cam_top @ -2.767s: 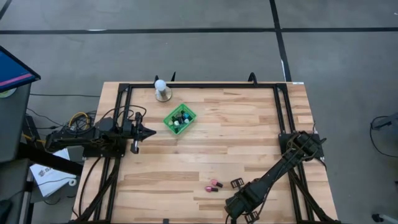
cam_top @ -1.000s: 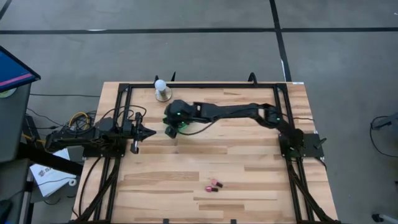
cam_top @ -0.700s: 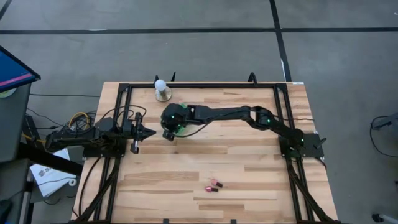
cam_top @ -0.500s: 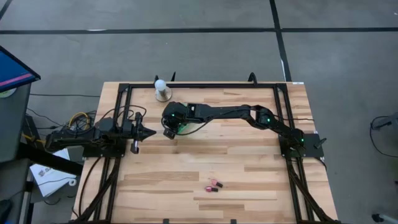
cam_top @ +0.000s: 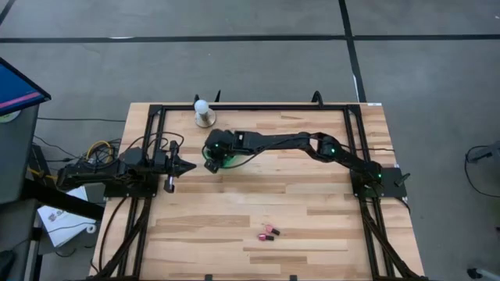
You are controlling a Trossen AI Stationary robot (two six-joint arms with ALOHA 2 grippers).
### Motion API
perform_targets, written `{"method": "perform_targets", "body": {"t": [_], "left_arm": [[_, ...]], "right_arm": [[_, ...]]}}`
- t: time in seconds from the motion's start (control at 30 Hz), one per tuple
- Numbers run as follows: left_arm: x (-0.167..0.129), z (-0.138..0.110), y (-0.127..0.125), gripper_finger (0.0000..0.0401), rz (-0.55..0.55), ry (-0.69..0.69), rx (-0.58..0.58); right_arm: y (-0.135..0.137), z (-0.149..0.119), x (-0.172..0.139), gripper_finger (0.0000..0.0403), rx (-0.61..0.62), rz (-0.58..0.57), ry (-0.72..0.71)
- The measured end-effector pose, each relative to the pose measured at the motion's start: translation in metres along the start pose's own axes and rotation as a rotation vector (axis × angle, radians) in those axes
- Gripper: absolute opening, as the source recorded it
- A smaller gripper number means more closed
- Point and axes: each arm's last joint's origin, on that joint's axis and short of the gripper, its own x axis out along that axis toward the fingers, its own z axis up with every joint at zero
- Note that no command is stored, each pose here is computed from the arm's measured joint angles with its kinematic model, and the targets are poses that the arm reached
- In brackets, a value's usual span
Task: Pick & Place Nail Polish
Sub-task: Put the white nail polish bottle into the green bin
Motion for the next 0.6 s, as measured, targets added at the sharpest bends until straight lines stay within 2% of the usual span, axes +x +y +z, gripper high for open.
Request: {"method": "perform_targets", "body": {"t": [0.3, 0.6], "left_arm": [[0.0, 0.0, 0.0, 0.0002, -0.001, 0.0, 0.0], [0.0, -0.0001, 0.0, 0.0002, -0.001, 0.0, 0.0]], "right_arm": [[-0.0045, -0.0027, 0.0028, 0.0054, 0.008, -0.013, 0.018], [-0.0054, -0.0026, 0.0028, 0.0094, 0.024, -0.012, 0.02]]}}
